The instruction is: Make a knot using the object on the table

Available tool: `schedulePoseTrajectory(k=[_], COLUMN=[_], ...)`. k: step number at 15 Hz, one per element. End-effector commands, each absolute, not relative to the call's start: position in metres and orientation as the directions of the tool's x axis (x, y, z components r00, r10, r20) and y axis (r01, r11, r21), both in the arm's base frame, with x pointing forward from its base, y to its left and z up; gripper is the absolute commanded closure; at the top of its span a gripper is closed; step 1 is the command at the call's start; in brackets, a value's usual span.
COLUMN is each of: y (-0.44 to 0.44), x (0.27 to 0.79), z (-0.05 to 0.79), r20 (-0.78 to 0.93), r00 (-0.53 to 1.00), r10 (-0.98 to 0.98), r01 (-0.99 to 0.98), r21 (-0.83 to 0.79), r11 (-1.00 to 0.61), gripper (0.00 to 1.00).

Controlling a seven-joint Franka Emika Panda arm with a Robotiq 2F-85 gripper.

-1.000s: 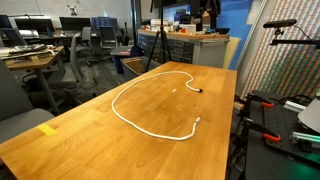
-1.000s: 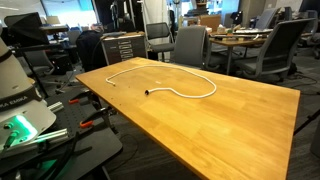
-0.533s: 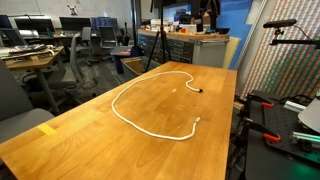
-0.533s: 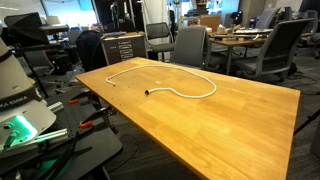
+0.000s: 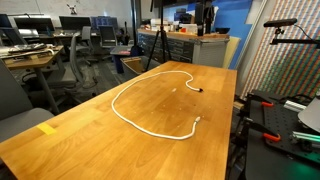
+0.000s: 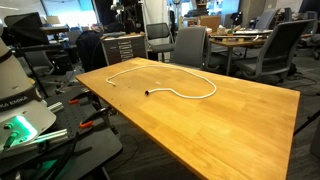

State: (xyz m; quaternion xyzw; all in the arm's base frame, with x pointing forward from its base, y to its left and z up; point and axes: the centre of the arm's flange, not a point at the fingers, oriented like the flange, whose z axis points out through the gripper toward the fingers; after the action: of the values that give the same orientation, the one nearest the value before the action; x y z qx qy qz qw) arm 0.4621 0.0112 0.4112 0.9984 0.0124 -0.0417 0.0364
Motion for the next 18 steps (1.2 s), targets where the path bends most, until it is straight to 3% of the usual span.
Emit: schedulePoseTrajectory(k=[1,6,10,11,18], y=[0.009,0.003,0.009,0.006,-0.001], x=[0.458,0.424,0.401,0.408,0.434], z=[0.382,0.283,0.238,0.246,0.194], r20=[-0.109,-0.183,-0.105,-0.174,-0.05], r00=[0.994,0.973,0.948,0.953,0.922], r10=[-0.014,-0.142,-0.299,-0.248,-0.383], r01=[-0.003,-0.11,-0.273,-0.213,-0.354], r21=[0.107,0.175,0.213,0.196,0.29], r11=[-0.994,-0.978,-0.938,-0.957,-0.889], gripper=[0.0,0.0,0.0,0.0,0.0])
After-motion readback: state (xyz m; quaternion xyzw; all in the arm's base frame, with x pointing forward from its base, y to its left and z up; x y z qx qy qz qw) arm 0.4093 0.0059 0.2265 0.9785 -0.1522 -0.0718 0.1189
